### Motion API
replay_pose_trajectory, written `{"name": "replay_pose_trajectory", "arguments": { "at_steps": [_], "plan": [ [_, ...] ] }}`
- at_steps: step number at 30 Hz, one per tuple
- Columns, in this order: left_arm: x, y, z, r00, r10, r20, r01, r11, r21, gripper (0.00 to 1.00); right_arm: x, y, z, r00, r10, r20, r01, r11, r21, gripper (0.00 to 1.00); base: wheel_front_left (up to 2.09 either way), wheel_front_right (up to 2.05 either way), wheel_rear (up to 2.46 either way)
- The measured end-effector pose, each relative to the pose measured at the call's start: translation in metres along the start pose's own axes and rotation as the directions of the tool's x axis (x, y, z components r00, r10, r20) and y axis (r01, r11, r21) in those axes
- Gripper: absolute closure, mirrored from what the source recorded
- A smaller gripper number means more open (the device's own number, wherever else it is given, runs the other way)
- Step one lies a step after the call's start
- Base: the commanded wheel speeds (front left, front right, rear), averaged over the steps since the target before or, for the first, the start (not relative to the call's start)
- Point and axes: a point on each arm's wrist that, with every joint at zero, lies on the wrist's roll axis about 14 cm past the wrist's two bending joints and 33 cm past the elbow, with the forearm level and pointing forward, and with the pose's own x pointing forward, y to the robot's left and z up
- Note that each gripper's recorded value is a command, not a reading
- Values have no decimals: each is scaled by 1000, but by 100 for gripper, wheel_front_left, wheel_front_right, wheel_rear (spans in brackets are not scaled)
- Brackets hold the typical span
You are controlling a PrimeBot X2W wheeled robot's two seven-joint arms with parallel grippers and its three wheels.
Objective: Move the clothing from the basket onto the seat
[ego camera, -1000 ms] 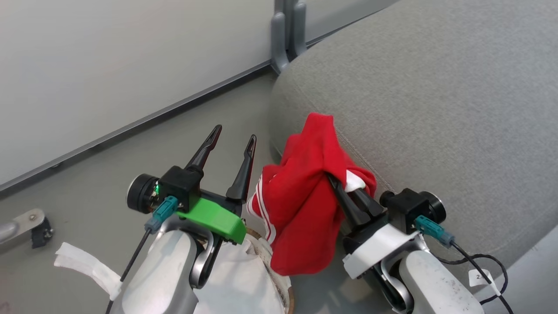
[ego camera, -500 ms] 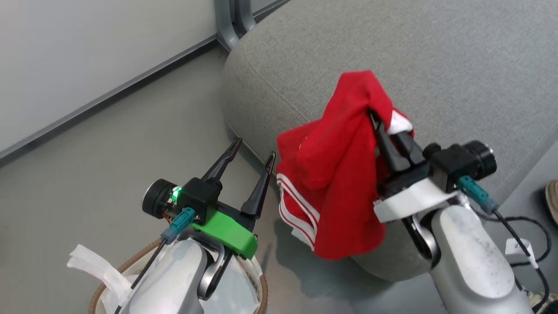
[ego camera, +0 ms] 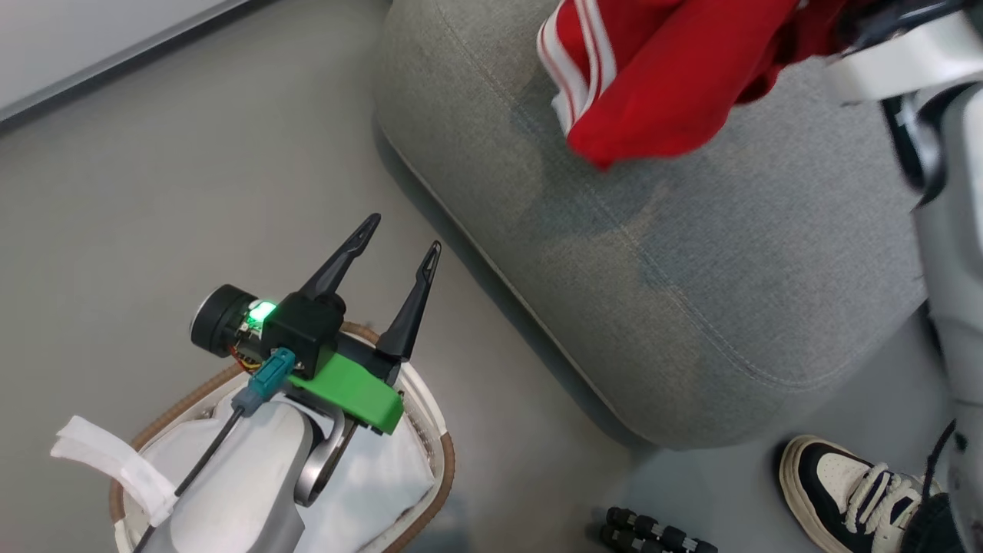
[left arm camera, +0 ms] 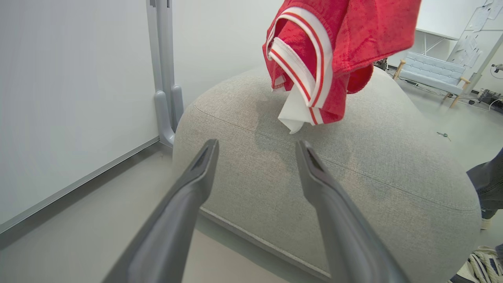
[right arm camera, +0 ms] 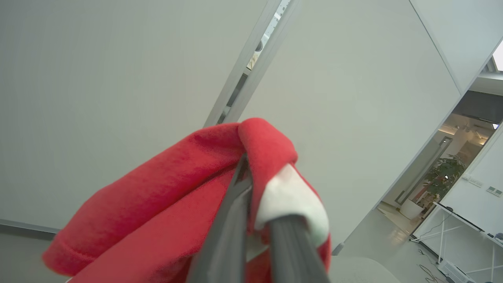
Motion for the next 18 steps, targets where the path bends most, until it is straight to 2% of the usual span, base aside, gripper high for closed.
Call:
{"name": "replay_pose_trajectory", "arguments": {
  "at_steps": [5, 10, 13, 18],
  "plan": [
    [-5, 21, -16, 1000, 24, -14, -25, 1000, -20, 0, 24, -27, -33, 996, -59, -70, 53, 995, -84, 100, 0, 0, 0],
    [-18, 44, -30, 997, 74, -35, -75, 997, -35, 0, 28, -33, -79, 979, -120, -165, 104, 989, -102, 100, 0, 0, 0],
    [-27, 57, -39, 993, 107, -53, -109, 993, -44, 0, 27, -22, -110, 965, -115, -234, 94, 990, -103, 100, 0, 0, 0],
    [-44, 78, -56, 981, 171, -91, -177, 982, -65, 0, 7, 16, -168, 925, -94, -369, 92, 996, -23, 100, 0, 0, 0]
  ]
}}
